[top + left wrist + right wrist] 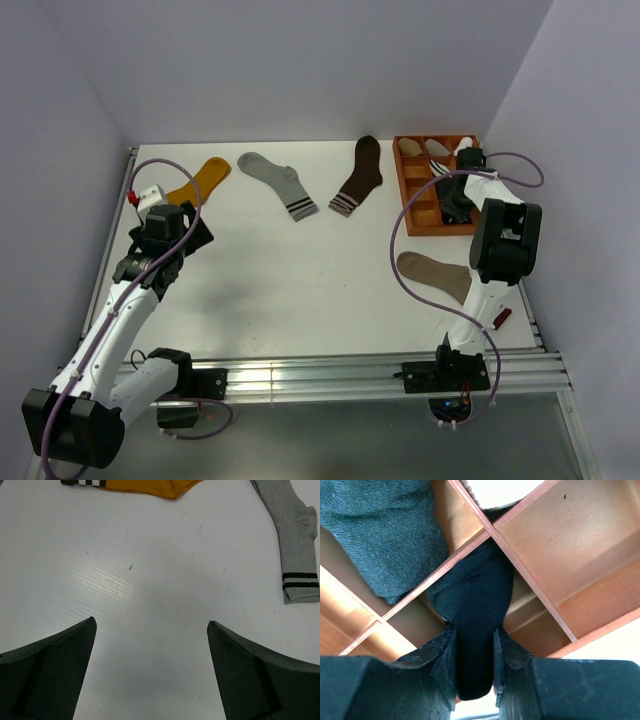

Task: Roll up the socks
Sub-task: Place the sock in the storage box, then move the sock to the center of the board, then adjust the sock at the center of the board.

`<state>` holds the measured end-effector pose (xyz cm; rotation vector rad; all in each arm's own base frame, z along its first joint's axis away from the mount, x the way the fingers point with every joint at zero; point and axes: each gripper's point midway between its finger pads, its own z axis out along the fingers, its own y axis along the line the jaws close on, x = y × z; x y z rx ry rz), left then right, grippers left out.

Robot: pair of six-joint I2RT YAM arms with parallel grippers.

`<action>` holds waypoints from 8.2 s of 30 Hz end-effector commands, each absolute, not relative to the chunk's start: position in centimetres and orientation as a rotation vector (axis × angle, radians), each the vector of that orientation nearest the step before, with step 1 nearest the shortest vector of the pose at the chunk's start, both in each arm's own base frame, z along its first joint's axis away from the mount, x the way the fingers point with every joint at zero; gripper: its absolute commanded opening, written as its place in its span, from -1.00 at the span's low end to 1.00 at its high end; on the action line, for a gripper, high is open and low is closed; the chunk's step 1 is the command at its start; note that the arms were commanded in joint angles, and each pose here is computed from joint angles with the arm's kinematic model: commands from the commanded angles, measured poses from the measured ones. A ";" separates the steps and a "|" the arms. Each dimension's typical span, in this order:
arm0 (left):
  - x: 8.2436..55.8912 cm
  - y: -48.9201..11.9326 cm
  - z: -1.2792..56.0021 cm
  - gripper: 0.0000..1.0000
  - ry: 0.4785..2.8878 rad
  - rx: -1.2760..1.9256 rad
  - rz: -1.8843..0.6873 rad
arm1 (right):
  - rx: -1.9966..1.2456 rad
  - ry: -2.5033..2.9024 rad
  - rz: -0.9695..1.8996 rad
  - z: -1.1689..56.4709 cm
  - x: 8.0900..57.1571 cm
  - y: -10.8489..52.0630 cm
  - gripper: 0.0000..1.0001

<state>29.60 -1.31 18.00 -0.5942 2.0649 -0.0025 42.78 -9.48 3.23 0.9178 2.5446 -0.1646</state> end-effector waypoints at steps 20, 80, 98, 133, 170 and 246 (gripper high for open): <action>29.7 -1.4 19.6 0.97 2.011 -0.576 -0.028 | 0.911 2.445 -0.189 6.5 41.0 -8.8 0.11; 29.3 -1.7 20.4 0.97 1.979 -0.571 -0.100 | 0.528 2.538 0.004 5.4 28.3 3.6 0.15; 29.1 -1.6 21.0 0.97 1.958 -0.571 -0.108 | 0.153 2.738 0.374 3.4 30.5 23.1 0.10; 28.9 -1.2 20.9 0.97 1.950 -0.580 -0.095 | 0.120 2.749 0.030 -0.4 30.1 14.9 0.06; 34.2 -19.1 10.1 0.74 2.261 -0.721 -0.603 | -0.227 2.650 0.114 2.8 31.9 19.1 -0.32; 31.5 -3.6 21.6 0.85 1.940 -0.571 -0.317 | -0.366 2.468 0.294 7.4 28.6 24.8 -0.45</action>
